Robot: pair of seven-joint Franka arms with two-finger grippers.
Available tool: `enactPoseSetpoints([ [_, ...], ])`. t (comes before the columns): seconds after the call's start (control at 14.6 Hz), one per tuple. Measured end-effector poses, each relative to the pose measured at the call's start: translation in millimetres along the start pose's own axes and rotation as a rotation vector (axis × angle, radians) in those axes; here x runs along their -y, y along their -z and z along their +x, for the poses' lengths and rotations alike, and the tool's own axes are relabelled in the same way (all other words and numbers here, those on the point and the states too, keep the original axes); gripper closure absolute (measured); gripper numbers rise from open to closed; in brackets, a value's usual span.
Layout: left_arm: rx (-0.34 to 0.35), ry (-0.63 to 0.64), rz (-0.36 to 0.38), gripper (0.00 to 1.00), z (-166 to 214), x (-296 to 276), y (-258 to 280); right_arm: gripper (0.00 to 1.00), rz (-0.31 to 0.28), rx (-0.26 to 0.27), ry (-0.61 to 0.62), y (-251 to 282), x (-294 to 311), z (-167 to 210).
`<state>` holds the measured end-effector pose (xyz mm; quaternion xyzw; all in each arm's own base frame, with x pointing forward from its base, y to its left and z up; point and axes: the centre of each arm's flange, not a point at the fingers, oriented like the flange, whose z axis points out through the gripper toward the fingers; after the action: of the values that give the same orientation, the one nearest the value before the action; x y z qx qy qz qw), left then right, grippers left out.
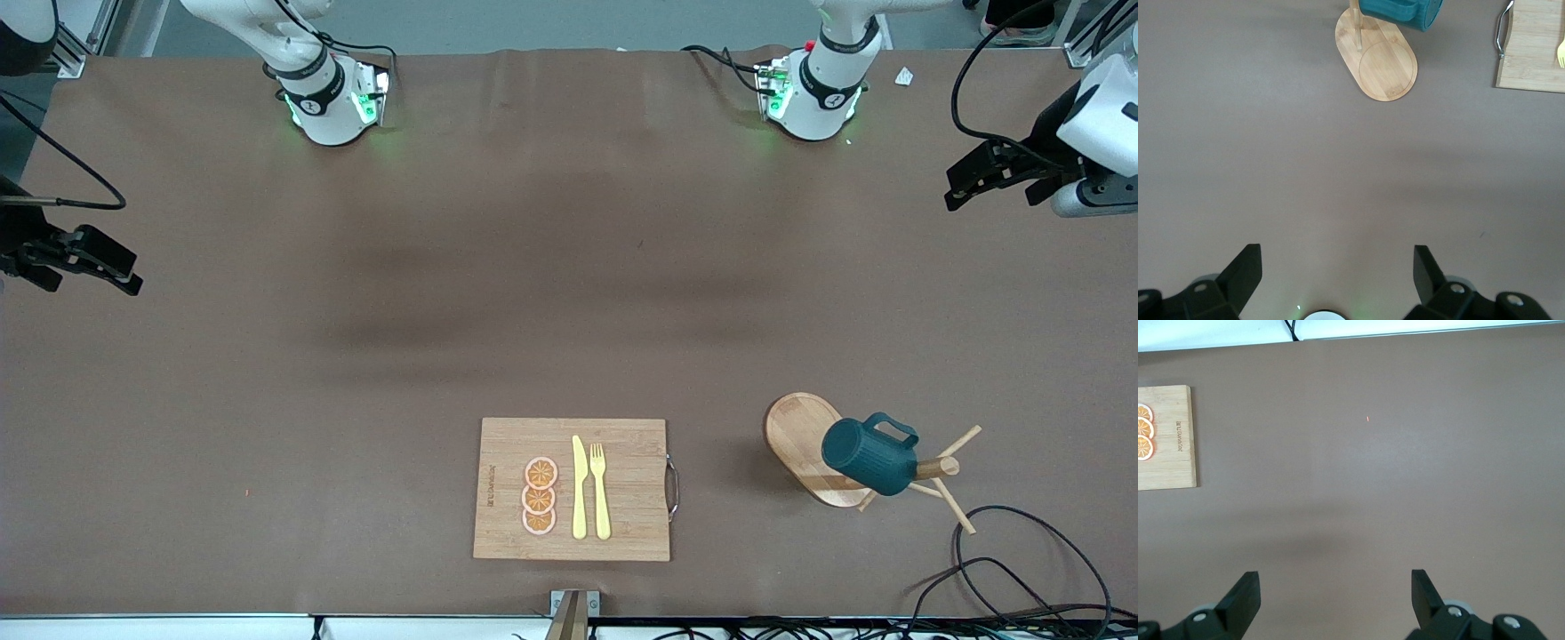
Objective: Transfer cup from left to right arm and place
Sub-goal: 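Move the left gripper toward the teal mug on the wooden stand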
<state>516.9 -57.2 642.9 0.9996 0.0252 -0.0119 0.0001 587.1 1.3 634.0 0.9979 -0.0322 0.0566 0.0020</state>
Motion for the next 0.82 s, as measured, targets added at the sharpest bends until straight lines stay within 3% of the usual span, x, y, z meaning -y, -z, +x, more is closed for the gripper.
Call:
enactPoseSetpoints([
  [0.48,0.002,0.022,-0.006,0.00,9.1,11.2,-1.6,0.00,0.000,-0.008,-0.004,6.1,-2.6,-2.6],
  [0.82,0.037,0.142,-0.102,0.00,48.9,75.4,-24.0,0.00,-0.001,-0.008,-0.011,5.8,-6.6,-2.3],
])
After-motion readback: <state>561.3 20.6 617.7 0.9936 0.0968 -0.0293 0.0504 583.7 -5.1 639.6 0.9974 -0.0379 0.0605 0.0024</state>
